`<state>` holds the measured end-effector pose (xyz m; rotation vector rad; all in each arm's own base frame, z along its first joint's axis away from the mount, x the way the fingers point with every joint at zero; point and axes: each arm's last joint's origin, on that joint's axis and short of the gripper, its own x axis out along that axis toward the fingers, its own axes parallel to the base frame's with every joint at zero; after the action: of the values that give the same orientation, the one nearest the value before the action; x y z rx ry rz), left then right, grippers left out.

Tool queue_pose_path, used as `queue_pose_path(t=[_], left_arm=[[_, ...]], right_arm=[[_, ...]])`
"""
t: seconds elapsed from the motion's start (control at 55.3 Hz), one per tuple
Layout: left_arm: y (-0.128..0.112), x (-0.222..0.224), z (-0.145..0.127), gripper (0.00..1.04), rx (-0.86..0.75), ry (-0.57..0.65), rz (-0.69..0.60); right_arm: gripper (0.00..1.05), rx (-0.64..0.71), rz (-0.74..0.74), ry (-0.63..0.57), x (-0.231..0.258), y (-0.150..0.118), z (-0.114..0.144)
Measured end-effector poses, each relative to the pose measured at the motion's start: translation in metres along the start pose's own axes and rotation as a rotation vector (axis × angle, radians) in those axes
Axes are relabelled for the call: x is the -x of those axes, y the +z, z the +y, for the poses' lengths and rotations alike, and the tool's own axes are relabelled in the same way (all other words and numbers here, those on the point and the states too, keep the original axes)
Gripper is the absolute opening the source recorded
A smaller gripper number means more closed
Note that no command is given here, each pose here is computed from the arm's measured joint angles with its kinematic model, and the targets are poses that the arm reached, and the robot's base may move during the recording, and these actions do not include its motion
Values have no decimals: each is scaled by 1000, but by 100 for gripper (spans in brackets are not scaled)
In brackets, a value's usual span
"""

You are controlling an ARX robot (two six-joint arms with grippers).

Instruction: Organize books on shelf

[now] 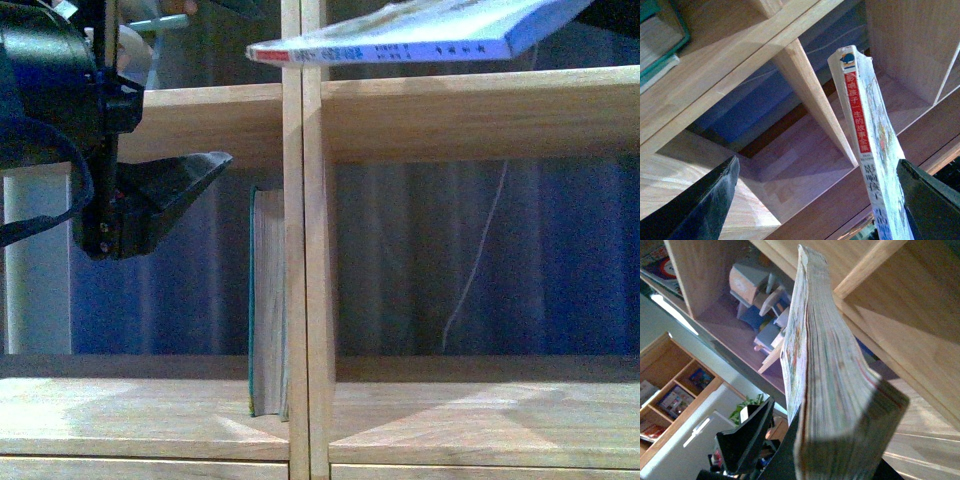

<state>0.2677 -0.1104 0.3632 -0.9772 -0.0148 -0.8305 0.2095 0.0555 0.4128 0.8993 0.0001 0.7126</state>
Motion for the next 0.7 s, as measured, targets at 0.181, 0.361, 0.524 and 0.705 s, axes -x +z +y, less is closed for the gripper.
queue_pose_path(t=[0.181, 0.361, 0.524, 0.705], left_arm=[[1, -13, -6, 97, -2, -34, 2], [0, -19, -13, 97, -10, -59, 1], [0, -23, -18, 97, -15, -74, -19], [0, -25, -21, 88, -30, -68, -41]], right_arm=[[7, -5, 23, 23, 4, -7, 6], [7, -11, 51, 17, 6, -13, 4], [7, -32, 95, 10, 7, -25, -1], [7, -40, 115, 17, 8, -30, 0]])
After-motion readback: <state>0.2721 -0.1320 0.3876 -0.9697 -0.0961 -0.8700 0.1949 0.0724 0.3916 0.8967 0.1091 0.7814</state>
